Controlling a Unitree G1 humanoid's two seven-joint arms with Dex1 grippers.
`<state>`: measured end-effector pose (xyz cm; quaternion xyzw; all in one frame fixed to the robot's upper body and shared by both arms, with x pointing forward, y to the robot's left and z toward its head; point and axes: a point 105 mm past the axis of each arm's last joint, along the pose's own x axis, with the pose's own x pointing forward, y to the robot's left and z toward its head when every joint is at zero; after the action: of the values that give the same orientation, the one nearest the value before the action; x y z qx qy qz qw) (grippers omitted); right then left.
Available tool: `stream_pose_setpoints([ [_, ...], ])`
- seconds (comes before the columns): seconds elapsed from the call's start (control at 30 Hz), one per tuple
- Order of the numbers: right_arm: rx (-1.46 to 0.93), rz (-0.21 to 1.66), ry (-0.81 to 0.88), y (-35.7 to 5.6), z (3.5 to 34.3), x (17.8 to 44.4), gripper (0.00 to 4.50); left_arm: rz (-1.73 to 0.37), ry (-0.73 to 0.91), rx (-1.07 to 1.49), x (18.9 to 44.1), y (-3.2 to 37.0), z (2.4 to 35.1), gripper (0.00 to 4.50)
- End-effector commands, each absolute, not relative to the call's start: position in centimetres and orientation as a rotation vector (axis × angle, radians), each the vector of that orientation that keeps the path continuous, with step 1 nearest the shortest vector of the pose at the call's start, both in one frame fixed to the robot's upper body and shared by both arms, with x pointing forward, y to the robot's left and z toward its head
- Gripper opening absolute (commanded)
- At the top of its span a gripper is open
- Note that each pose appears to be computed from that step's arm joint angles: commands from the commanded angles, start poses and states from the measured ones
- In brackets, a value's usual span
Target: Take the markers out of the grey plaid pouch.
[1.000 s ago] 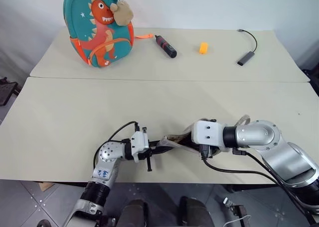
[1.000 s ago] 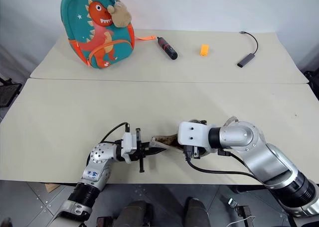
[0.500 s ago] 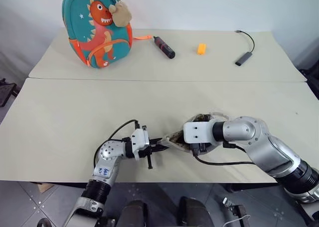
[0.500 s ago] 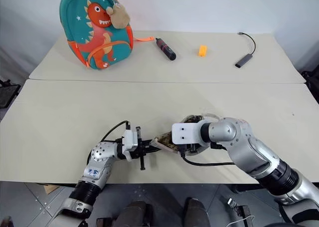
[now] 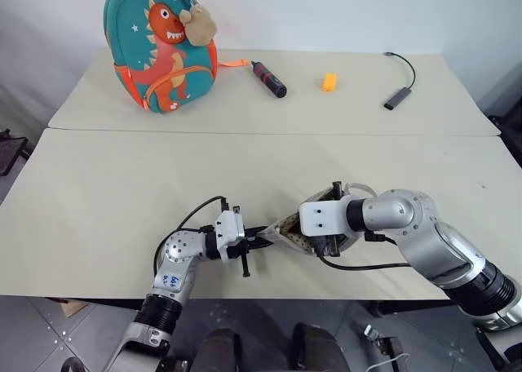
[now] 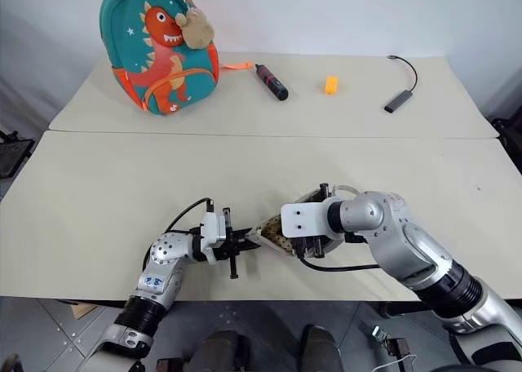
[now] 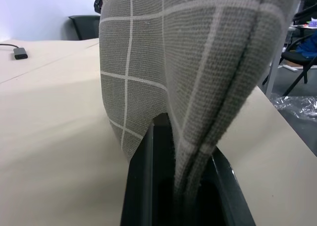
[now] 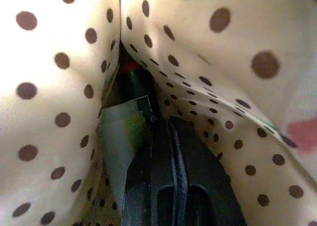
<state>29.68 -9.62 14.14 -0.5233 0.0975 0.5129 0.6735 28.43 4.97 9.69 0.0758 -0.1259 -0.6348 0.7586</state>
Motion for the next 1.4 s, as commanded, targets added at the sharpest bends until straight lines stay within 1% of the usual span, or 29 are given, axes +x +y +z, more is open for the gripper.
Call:
stream_pose_setpoints([
  [0.03,-1.160,1.192,0.173,-10.3,15.4,28.9,0.05,-1.363,-0.313,0.151,28.6,5.2,10.7,0.00],
  [0.07,-1.140,1.229,0.140,-10.2,15.8,28.3,0.05,-1.360,-0.312,0.148,28.7,5.2,10.7,0.00],
  [0.23,-1.064,1.298,0.045,-11.7,16.5,27.4,0.05,-1.348,-0.308,0.133,28.9,5.3,10.9,0.00],
  [0.37,-0.982,1.261,-0.042,-12.8,17.4,27.8,0.05,-1.355,-0.301,0.142,28.7,5.4,10.7,0.00],
  [0.43,-0.934,1.284,-0.095,-13.0,17.8,27.5,0.05,-1.356,-0.298,0.144,28.6,5.4,10.6,0.00],
  [0.67,-0.743,1.321,-0.189,-13.5,18.6,26.1,0.05,-1.363,-0.294,0.151,28.5,5.5,10.5,0.00],
  [0.77,-0.719,1.322,-0.183,-13.6,18.8,25.8,0.05,-1.363,-0.295,0.152,28.6,5.6,10.5,0.00],
  [0.97,-0.776,1.263,-0.002,-14.2,17.1,27.0,0.05,-1.367,-0.293,0.151,28.5,5.5,10.5,0.00],
  [1.07,-0.869,1.322,0.061,-13.3,15.7,26.4,0.64,-1.369,-0.294,0.148,28.5,5.4,10.5,0.00],
  [1.13,-0.927,1.308,0.089,-12.8,15.0,26.6,1.25,-1.370,-0.296,0.146,28.5,5.4,10.6,0.00],
  [1.2,-0.980,1.307,0.079,-12.3,14.9,26.8,1.91,-1.369,-0.296,0.145,28.5,5.4,10.6,0.00],
  [1.33,-1.040,1.304,0.172,-12.4,14.1,27.0,1.91,-1.368,-0.293,0.141,28.4,5.4,10.5,0.00],
  [1.4,-1.032,1.278,0.164,-11.6,14.5,27.5,1.91,-1.371,-0.290,0.140,28.3,5.4,10.5,0.00],
])
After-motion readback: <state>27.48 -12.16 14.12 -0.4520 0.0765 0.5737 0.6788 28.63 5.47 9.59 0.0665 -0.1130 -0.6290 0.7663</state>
